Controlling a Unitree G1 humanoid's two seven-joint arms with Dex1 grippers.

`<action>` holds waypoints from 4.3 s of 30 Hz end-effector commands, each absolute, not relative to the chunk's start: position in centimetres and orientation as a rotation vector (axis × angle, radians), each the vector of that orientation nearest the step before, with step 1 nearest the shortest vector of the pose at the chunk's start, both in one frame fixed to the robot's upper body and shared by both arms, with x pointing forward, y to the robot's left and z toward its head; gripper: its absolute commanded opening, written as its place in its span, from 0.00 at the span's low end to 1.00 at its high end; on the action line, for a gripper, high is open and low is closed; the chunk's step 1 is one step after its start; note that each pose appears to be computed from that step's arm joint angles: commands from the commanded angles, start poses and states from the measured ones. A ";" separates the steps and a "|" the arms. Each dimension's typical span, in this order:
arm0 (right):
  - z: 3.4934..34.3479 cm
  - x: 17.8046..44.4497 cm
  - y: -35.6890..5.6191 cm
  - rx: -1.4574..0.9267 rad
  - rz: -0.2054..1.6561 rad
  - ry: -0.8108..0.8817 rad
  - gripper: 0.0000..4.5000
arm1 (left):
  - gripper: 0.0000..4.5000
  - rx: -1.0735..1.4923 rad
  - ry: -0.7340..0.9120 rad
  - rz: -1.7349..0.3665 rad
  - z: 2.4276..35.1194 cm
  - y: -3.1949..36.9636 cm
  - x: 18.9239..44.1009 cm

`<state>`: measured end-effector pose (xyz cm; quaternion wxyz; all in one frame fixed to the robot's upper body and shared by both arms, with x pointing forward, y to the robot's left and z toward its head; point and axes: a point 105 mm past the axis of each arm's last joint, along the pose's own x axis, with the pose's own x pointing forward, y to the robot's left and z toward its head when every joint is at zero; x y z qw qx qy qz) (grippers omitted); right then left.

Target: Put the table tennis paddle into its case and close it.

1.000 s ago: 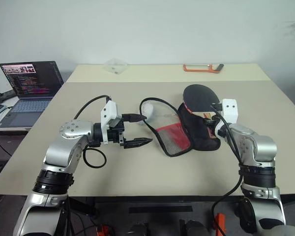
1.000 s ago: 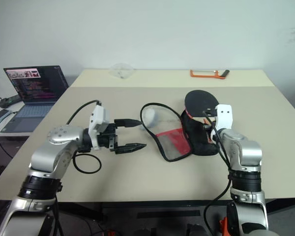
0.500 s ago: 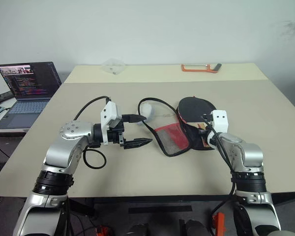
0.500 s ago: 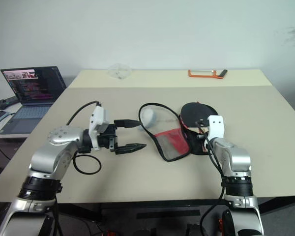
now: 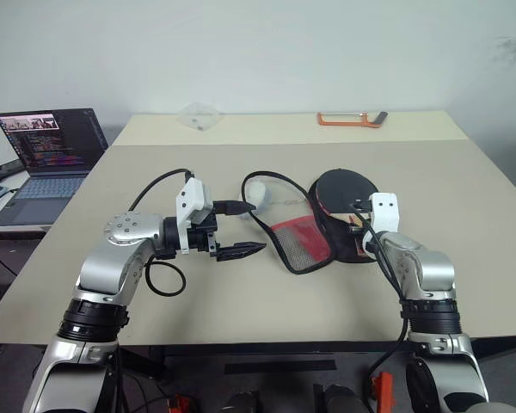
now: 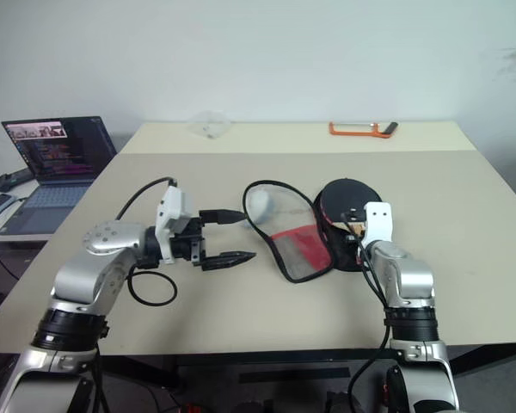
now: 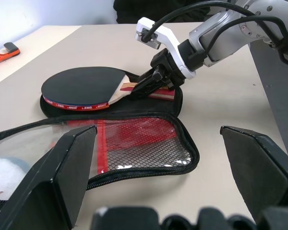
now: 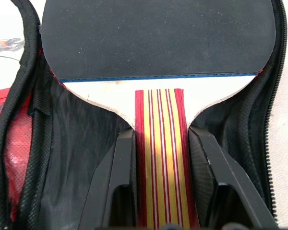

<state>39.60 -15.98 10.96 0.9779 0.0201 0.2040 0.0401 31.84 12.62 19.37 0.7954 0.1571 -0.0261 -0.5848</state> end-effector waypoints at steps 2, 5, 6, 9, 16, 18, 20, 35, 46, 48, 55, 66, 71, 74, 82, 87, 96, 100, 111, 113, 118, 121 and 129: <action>12.3 39.8 -14.9 0.027 0.125 0.359 0.25 | 1.00 0.372 -0.107 -1.245 20.5 12.8 31.6; 12.3 39.7 -14.8 0.048 0.122 0.356 0.32 | 1.00 0.374 -0.104 -1.242 20.3 12.9 31.6; 12.3 39.7 -14.8 0.052 0.121 0.355 0.41 | 1.00 0.375 -0.103 -1.240 20.3 13.0 31.6; 12.3 39.6 -14.9 0.058 0.119 0.355 0.61 | 1.00 0.377 -0.101 -1.235 20.2 13.1 31.7; 13.8 38.7 -14.2 0.059 0.175 0.326 0.99 | 1.00 0.383 -0.076 -1.202 19.6 13.9 32.0; 15.7 37.4 -12.8 0.049 0.305 0.277 0.99 | 1.00 0.383 -0.053 -1.166 19.2 14.6 32.4; 17.6 35.7 -11.7 0.012 0.440 0.230 0.99 | 1.00 0.396 -0.014 -1.116 18.4 15.5 33.1; 23.4 28.2 -13.5 -0.279 0.890 0.147 1.00 | 0.32 0.510 0.148 -1.008 13.5 14.5 38.4; 23.3 27.5 -16.5 -0.319 0.807 0.177 1.00 | 0.00 0.456 0.044 -1.117 15.4 7.0 40.5; 23.0 27.1 -18.2 -0.332 0.762 0.214 1.00 | 0.00 0.414 -0.039 -1.166 18.2 4.0 40.7; 22.9 26.8 -21.1 -0.371 0.672 0.258 1.00 | 0.00 0.417 -0.208 -1.264 23.9 -3.6 40.5; 21.4 29.7 -21.5 -0.283 0.587 0.266 1.00 | 0.00 0.401 -0.208 -1.275 22.4 -1.5 40.8; 19.2 34.2 -22.3 -0.212 0.462 0.300 1.00 | 0.00 0.337 -0.194 -1.322 21.4 3.7 39.9; 17.3 36.5 -23.1 -0.219 0.374 0.350 1.00 | 0.00 0.307 -0.199 -1.320 21.8 6.5 38.8; 14.1 40.5 -23.3 -0.124 0.308 0.421 1.00 | 0.00 0.278 -0.196 -1.295 23.1 9.3 35.1; 12.5 41.5 -23.4 -0.150 0.316 0.470 1.00 | 0.00 0.285 -0.169 -1.257 22.8 10.0 34.6; 11.2 41.3 -24.7 -0.136 0.340 0.552 1.00 | 0.00 0.306 -0.153 -1.231 22.6 10.8 34.7; 10.2 41.0 -23.5 -0.141 0.401 0.589 0.80 | 0.00 0.308 -0.150 -1.231 22.1 10.8 34.6; 7.7 41.5 -20.7 -0.109 0.455 0.645 0.02 | 0.00 0.317 -0.083 -1.266 21.1 11.9 33.4; 8.5 41.6 -19.2 -0.086 0.518 0.621 0.01 | 0.00 0.303 -0.048 -1.287 20.8 12.6 32.7; 10.9 41.2 -14.5 -0.041 0.685 0.561 0.01 | 0.00 0.287 0.034 -1.360 20.1 14.0 30.4; 12.0 40.0 -11.0 -0.023 0.789 0.531 0.01 | 0.00 0.303 0.091 -1.406 19.6 14.7 28.7; 11.6 35.4 -5.7 0.028 0.909 0.547 0.01 | 0.00 0.316 0.139 -1.436 19.9 15.4 27.4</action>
